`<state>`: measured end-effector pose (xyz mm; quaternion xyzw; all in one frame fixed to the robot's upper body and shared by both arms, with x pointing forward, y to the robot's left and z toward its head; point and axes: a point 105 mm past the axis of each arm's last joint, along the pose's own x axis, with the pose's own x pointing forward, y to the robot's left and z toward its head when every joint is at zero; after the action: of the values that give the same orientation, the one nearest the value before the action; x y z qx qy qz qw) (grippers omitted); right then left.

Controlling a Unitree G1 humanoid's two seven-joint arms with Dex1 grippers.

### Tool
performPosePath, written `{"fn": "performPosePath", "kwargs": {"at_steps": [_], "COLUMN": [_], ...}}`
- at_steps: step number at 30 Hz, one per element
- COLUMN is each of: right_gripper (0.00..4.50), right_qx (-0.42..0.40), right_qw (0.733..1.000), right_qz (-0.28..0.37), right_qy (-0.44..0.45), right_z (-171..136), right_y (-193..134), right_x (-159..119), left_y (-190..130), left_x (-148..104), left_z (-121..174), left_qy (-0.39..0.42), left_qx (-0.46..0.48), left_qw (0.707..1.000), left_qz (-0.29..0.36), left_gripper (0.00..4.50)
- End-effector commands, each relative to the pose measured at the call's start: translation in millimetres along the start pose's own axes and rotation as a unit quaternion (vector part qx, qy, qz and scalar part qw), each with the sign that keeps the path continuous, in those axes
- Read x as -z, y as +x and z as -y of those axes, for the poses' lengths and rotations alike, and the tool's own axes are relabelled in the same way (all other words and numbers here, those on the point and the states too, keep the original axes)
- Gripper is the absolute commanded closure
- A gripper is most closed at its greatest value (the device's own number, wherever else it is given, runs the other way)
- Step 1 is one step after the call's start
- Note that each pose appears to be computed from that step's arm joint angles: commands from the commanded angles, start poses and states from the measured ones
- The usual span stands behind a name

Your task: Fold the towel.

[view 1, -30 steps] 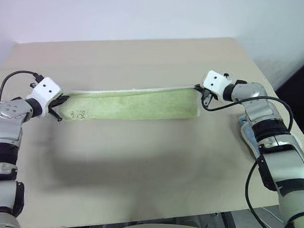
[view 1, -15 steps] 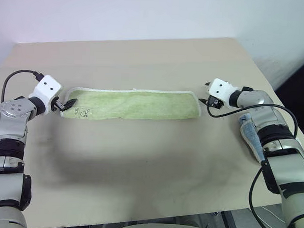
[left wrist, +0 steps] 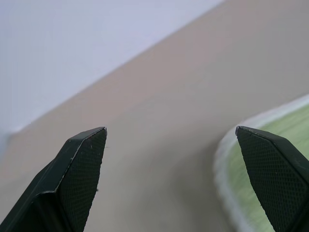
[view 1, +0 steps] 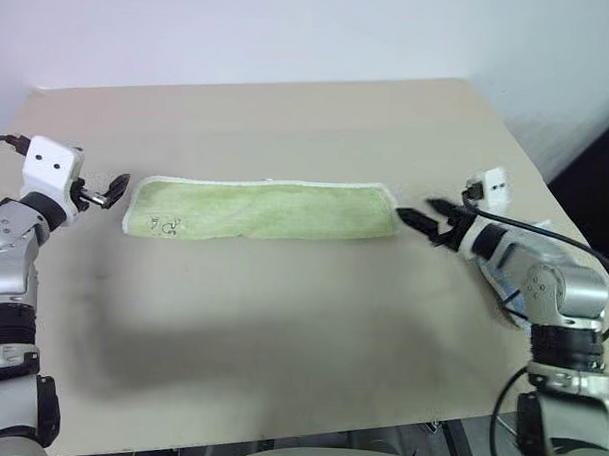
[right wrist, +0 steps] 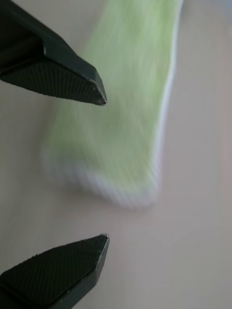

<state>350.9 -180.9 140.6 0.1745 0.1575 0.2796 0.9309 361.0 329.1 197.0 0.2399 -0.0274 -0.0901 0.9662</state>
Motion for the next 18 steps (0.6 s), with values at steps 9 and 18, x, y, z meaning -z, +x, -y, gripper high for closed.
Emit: {"fn": "performPosePath", "kwargs": {"at_steps": [9,18], "right_gripper": [0.00,0.00], "right_qx": [0.061,0.075], "right_qw": [0.960,0.927], "right_qz": [-0.040,0.009], "right_qy": [0.270,0.367], "right_z": [-10.9,-5.2], "right_y": [2.5,27.5], "right_x": [30.7,14.4], "left_y": [-0.8,-9.6], "left_x": [-34.5,-42.4], "left_z": [55.2,88.8], "left_qy": [-0.006,-0.038], "left_qx": [0.136,0.215], "left_qw": [0.989,0.973], "left_qz": [0.065,0.073], "left_gripper": [0.00,0.00]}}
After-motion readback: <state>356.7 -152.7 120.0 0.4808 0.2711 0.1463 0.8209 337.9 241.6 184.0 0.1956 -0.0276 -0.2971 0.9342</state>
